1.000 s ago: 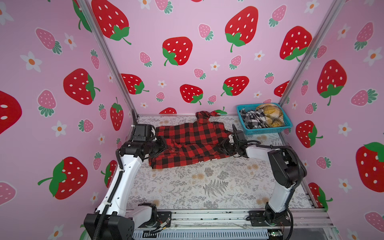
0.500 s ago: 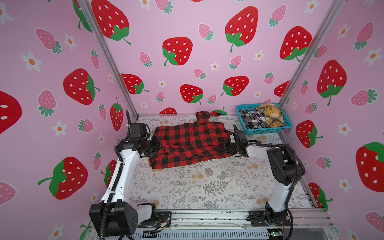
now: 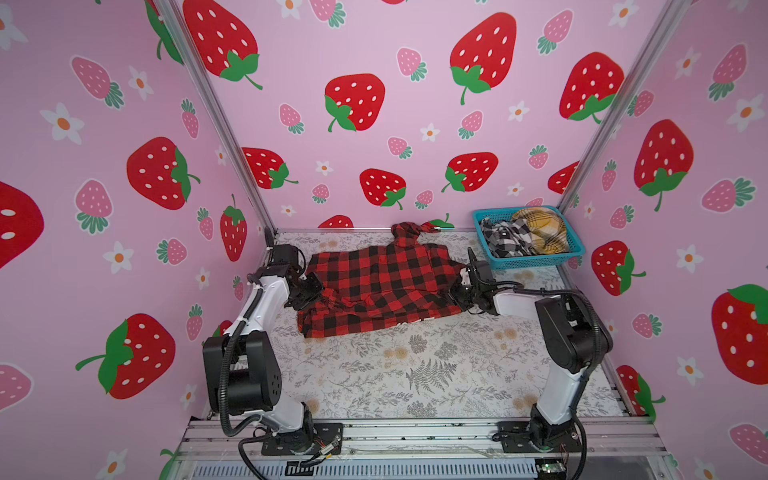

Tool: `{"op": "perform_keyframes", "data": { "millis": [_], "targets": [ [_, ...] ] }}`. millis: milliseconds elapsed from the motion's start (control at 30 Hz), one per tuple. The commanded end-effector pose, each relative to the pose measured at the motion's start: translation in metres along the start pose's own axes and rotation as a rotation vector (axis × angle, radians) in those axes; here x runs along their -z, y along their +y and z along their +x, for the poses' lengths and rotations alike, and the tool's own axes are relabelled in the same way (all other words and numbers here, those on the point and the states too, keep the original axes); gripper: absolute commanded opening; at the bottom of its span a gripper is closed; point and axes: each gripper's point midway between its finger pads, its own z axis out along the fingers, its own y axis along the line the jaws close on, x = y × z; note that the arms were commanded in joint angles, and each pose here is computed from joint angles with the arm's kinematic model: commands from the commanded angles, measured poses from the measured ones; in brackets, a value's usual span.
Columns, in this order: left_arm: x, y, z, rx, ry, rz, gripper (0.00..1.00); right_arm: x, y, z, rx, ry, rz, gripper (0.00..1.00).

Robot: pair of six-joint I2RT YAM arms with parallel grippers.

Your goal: Fold and stack the long sleeve shirts

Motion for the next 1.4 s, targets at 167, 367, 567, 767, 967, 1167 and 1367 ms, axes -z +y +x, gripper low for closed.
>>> {"op": "perform_keyframes", "data": {
  "millis": [167,367,567,767,967,1167,1367],
  "targets": [
    [-0.037,0.064,0.02,0.065,0.066,-0.151,0.0,-0.012,-0.026,0.023,0.004,0.034,-0.022,0.0],
    [-0.049,0.054,0.008,0.117,0.055,-0.074,0.0,-0.012,-0.018,0.026,0.019,0.035,-0.052,0.0],
    [-0.035,0.047,-0.016,0.083,0.032,-0.107,0.0,-0.009,-0.004,0.02,0.024,0.026,-0.072,0.0],
    [-0.022,0.05,-0.024,0.067,-0.002,-0.137,0.0,-0.005,0.007,0.015,0.04,0.006,-0.077,0.0],
    [-0.036,0.078,0.0,0.084,0.076,-0.21,0.0,-0.013,-0.001,0.031,0.05,0.041,-0.053,0.0],
    [-0.043,0.092,0.01,0.079,0.09,-0.251,0.0,-0.021,-0.01,0.044,0.049,0.06,-0.026,0.02],
    [-0.051,0.097,0.013,0.083,0.113,-0.263,0.0,-0.008,-0.012,0.044,0.059,0.036,-0.016,0.48]
  ]
}}
